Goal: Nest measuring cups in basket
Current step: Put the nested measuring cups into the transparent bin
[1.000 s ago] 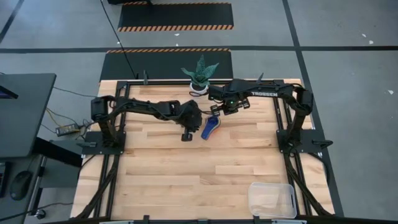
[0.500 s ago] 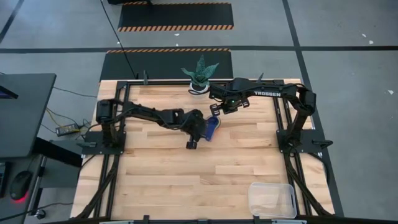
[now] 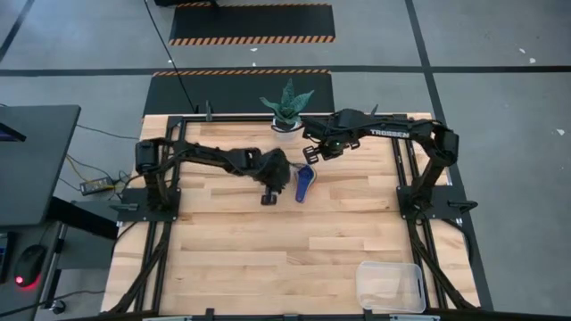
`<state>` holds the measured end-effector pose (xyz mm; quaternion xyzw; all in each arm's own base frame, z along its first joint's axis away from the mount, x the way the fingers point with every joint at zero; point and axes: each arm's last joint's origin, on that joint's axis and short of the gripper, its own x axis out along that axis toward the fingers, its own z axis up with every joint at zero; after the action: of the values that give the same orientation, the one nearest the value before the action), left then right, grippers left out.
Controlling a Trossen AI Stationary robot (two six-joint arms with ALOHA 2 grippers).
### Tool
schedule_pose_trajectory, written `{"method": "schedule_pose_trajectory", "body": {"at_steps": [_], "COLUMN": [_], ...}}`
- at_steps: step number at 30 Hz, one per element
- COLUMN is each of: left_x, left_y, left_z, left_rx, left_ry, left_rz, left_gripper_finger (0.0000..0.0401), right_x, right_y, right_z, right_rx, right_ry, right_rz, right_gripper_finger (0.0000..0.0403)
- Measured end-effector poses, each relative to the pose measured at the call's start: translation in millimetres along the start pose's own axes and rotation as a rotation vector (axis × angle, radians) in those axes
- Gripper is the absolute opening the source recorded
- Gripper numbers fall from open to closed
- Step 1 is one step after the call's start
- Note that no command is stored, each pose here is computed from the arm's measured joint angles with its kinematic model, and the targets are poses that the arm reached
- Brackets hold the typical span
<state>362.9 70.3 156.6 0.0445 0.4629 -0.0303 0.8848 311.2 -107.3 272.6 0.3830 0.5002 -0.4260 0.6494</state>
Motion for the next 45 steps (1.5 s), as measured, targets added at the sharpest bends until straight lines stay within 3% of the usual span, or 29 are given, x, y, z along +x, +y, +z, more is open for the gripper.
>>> {"method": "schedule_pose_trajectory", "body": {"at_steps": [8, 12, 18, 23, 33, 40, 45], "left_x": [-30.4, -41.6, -55.6, -63.7, -62.9, -61.4, -60.5], "left_y": [20.8, 23.3, 21.2, 19.3, 13.8, 4.1, -2.2], "left_z": [-2.1, 0.7, 5.0, 5.4, 2.9, 5.8, 8.2], "left_rx": [-0.049, -0.039, 0.001, 0.001, -0.121, -0.109, -0.084], "left_ry": [0.000, -0.030, -0.062, -0.064, -0.025, -0.020, -0.026], "left_rz": [0.037, 0.045, 0.046, 0.036, 0.013, 0.013, 0.004], "left_gripper_finger": [0.0054, 0.0054, 0.0054, 0.0054, 0.0054, 0.0054, 0.0054], "right_x": [-62.8, -90.2, -116.8, -131.2, -156.4, -164.7, -150.5], "right_y": [-15.9, -22.7, -26.8, -31.9, -60.1, -73.8, -80.1], "right_z": [-23.8, -41.6, -70.0, -87.4, -116.4, -134.8, -145.9], "right_rx": [-0.136, -0.344, -0.773, -0.982, -1.095, -1.122, -1.098], "right_ry": [-0.202, -0.282, -0.318, -0.319, -0.314, -0.430, -0.456], "right_rz": [0.075, 0.119, 0.220, 0.315, 0.378, 0.510, 0.540], "right_gripper_finger": [0.0000, 0.0000, 0.0001, 0.0002, 0.0001, 0.0000, 0.0000]}}
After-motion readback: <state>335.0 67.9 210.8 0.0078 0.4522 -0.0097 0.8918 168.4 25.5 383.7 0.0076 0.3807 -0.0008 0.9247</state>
